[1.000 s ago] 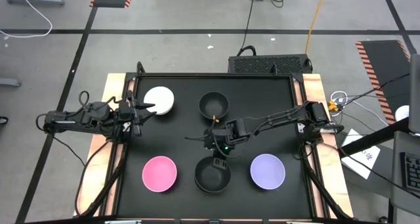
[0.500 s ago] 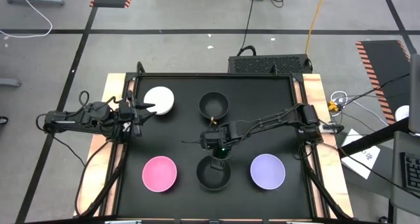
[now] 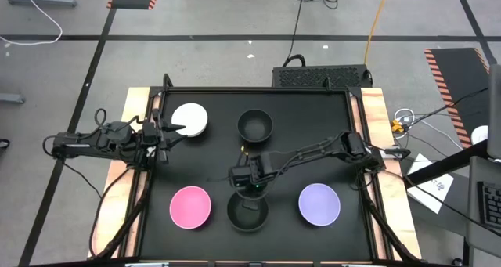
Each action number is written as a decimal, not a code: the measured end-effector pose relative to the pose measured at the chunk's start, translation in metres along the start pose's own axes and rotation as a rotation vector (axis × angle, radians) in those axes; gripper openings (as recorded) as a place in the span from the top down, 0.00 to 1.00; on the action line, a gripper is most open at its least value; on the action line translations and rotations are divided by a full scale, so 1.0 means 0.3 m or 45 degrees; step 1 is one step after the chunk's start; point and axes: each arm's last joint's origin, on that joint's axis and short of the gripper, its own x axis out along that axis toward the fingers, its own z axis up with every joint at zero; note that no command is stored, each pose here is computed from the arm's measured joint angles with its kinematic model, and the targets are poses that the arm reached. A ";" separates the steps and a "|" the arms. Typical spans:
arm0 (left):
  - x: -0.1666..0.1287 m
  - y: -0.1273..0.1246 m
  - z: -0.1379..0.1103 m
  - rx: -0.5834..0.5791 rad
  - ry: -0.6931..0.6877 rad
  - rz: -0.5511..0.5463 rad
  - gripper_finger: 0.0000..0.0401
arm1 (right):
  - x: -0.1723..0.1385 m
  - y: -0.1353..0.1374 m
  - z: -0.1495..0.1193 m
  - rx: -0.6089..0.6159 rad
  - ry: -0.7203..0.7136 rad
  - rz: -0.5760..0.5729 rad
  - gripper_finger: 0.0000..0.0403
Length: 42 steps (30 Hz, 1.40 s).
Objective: Nest bowls inside each other
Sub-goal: Stack the top right black bowl on top of the bottom black bowl, then stack the white bowl on top of the stacked black bowl
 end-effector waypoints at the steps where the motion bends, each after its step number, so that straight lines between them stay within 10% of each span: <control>1: 0.000 0.000 0.000 0.000 0.000 0.000 0.63 | 0.000 0.001 0.000 0.000 -0.005 -0.005 1.00; 25: 0.000 0.000 -0.002 -0.007 0.007 -0.001 0.63 | -0.050 0.046 0.037 0.025 -0.132 0.076 0.69; 42: 0.000 0.000 0.002 0.000 -0.010 0.000 0.63 | -0.512 0.056 -0.111 -0.286 -0.754 -0.074 0.69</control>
